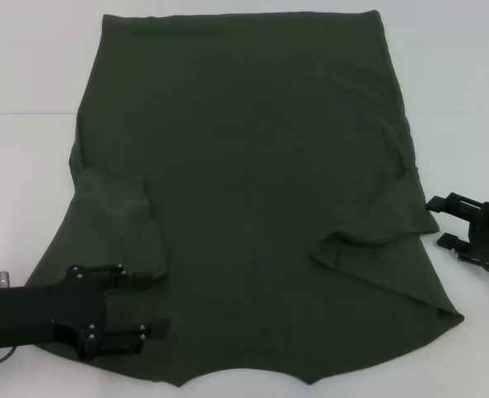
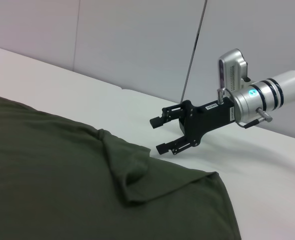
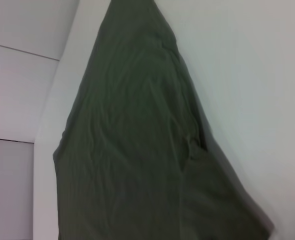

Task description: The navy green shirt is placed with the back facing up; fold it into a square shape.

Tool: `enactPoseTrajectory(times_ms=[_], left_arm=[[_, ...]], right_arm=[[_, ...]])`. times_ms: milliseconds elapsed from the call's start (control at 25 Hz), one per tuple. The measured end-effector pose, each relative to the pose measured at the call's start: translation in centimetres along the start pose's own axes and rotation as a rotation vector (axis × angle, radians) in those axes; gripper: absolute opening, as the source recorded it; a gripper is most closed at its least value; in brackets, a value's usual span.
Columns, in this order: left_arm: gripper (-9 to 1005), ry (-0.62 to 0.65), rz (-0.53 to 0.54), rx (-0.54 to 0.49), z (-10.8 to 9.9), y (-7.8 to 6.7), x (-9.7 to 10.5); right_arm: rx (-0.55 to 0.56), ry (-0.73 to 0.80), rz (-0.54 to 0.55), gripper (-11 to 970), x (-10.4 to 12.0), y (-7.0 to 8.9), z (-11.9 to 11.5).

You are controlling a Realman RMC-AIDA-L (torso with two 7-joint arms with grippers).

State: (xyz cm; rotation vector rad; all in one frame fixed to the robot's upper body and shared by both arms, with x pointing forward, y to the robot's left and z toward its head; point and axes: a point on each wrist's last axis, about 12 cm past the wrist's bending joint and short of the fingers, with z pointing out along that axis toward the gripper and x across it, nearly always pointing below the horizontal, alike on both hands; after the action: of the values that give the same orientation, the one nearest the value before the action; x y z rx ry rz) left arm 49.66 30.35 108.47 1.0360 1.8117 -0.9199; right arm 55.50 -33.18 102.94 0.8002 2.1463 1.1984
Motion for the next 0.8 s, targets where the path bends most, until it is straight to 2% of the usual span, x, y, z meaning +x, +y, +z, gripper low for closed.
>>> enactPoseTrajectory(times_ms=[320,800], left_arm=[[752,-0.001,0.001,0.001,0.0,0.0,0.0],[752,-0.001,0.004,0.003,0.1,0.1,-0.1]], right_arm=[[0.013,0.0,0.007,814,-0.1,0.0,0.1],[0.031,0.011,-0.024,815,0.3,0.8,1.6]])
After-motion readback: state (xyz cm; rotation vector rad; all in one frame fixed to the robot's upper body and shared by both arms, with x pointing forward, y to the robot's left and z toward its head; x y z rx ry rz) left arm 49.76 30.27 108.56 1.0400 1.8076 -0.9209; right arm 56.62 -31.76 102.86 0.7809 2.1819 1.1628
